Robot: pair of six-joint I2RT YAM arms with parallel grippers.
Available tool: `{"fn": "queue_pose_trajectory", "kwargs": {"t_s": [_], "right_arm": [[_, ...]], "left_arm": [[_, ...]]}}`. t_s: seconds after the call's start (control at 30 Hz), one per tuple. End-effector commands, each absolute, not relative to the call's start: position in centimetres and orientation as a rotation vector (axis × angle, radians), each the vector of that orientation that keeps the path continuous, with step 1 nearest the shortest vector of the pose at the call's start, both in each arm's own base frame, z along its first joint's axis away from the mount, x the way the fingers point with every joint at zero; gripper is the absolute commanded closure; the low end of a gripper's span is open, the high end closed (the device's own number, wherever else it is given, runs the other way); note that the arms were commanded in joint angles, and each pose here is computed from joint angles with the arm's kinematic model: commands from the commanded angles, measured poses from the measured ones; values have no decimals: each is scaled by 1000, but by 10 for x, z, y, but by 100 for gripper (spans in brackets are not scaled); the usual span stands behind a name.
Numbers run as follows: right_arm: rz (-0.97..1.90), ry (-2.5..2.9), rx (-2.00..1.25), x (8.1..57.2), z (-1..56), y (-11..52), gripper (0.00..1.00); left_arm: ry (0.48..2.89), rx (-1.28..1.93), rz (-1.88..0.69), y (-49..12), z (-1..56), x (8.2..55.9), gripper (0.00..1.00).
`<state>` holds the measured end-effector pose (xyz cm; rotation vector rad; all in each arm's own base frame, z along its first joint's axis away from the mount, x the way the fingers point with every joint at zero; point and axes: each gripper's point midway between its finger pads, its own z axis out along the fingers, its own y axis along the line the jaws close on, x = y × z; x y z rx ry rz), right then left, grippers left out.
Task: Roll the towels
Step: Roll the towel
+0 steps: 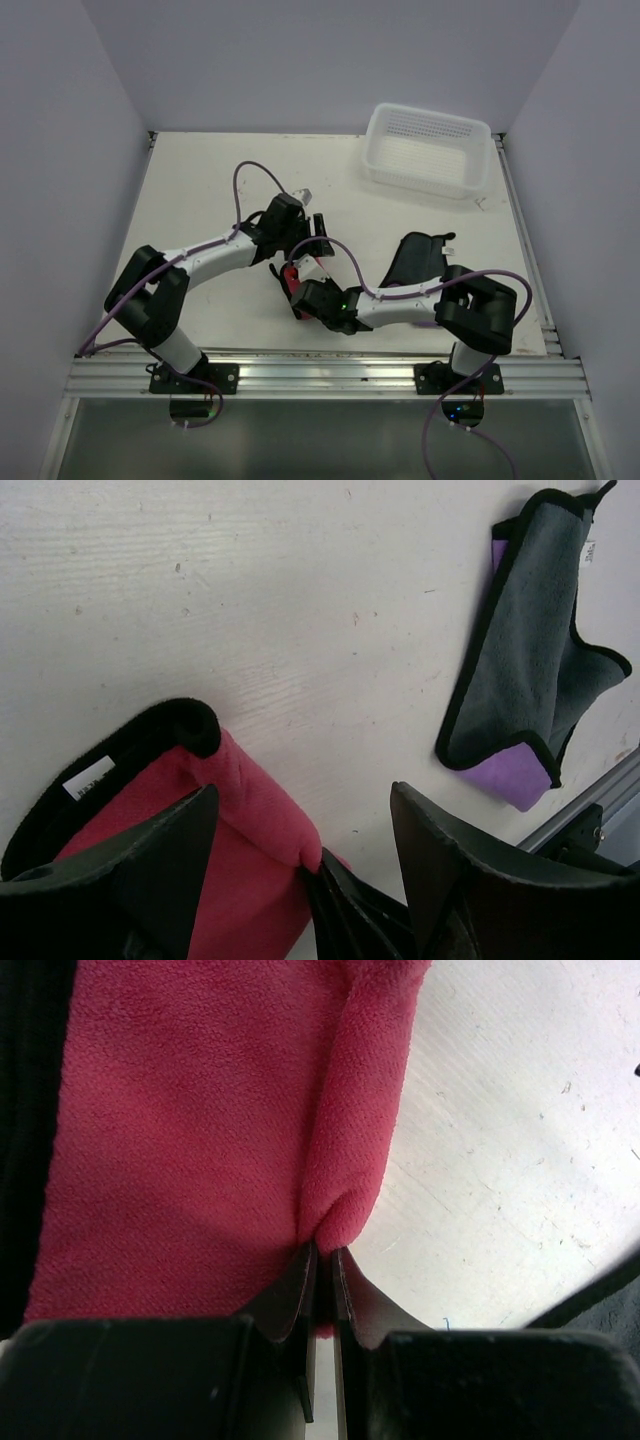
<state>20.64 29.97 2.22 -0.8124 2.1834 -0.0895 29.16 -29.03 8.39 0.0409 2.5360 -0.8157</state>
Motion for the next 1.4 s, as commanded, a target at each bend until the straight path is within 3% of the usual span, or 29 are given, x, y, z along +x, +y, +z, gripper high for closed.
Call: {"fn": "queue_pose_trajectory", "kwargs": {"t_s": [0.0, 0.3, 1.37], "right_arm": [[28, 2265, -837, 188, 4, 306, 100], [82, 2238, -778, 190, 12, 306, 100], [84, 2231, -603, 200, 19, 293, 100]], "left_arm": [[2521, 43, -940, -309, 95, 273, 26], [2490, -133, -985, -298, 90, 269, 25], [2562, -104, -760, -272, 57, 250, 28]]}}
